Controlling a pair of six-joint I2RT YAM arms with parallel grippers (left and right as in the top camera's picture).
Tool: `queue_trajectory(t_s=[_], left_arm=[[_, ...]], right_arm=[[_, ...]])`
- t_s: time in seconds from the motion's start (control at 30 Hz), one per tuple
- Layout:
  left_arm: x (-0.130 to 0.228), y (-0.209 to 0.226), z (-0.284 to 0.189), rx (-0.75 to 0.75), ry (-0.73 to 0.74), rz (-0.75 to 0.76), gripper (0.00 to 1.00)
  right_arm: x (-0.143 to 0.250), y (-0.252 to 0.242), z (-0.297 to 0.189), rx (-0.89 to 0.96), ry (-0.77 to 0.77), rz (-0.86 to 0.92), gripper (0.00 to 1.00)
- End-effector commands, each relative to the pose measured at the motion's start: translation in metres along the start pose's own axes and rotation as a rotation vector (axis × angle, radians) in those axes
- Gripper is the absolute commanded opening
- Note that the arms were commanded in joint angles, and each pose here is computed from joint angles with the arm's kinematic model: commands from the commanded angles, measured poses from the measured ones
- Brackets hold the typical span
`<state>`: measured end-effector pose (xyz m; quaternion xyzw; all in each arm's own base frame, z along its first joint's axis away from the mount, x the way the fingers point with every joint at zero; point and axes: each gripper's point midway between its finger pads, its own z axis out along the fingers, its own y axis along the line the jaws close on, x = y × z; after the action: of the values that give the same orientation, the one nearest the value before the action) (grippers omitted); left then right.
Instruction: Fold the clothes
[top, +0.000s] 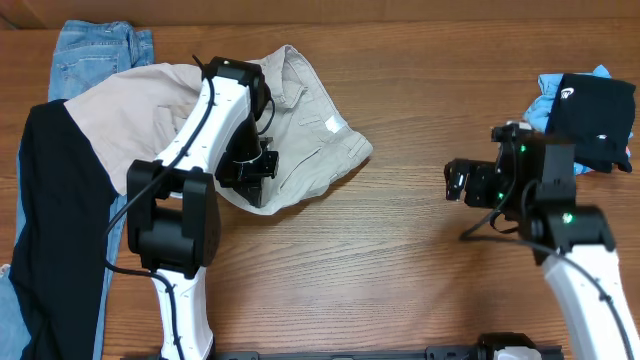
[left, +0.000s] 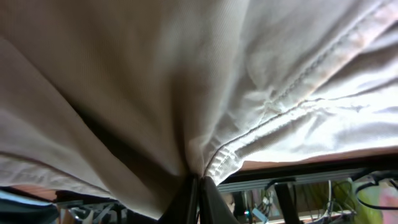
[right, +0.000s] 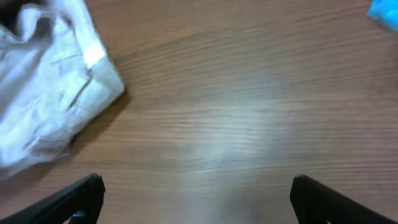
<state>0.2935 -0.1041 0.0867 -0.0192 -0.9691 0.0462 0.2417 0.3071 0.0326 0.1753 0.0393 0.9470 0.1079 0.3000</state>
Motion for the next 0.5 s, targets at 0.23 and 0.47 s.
queue_trajectory(t_s=[0.23, 0.47], left_arm=[[0.017, -0.02, -0.014, 0.036, -0.04, 0.007, 0.04], [0.015, -0.02, -0.014, 0.032, -0.045, -0.013, 0.04]], right_arm=[[-0.03, 0.052, 0.018, -0.131, 0.272, -0.02, 1.0], [-0.032, 0.095, 0.073, -0.201, 0.29, -0.137, 1.0]])
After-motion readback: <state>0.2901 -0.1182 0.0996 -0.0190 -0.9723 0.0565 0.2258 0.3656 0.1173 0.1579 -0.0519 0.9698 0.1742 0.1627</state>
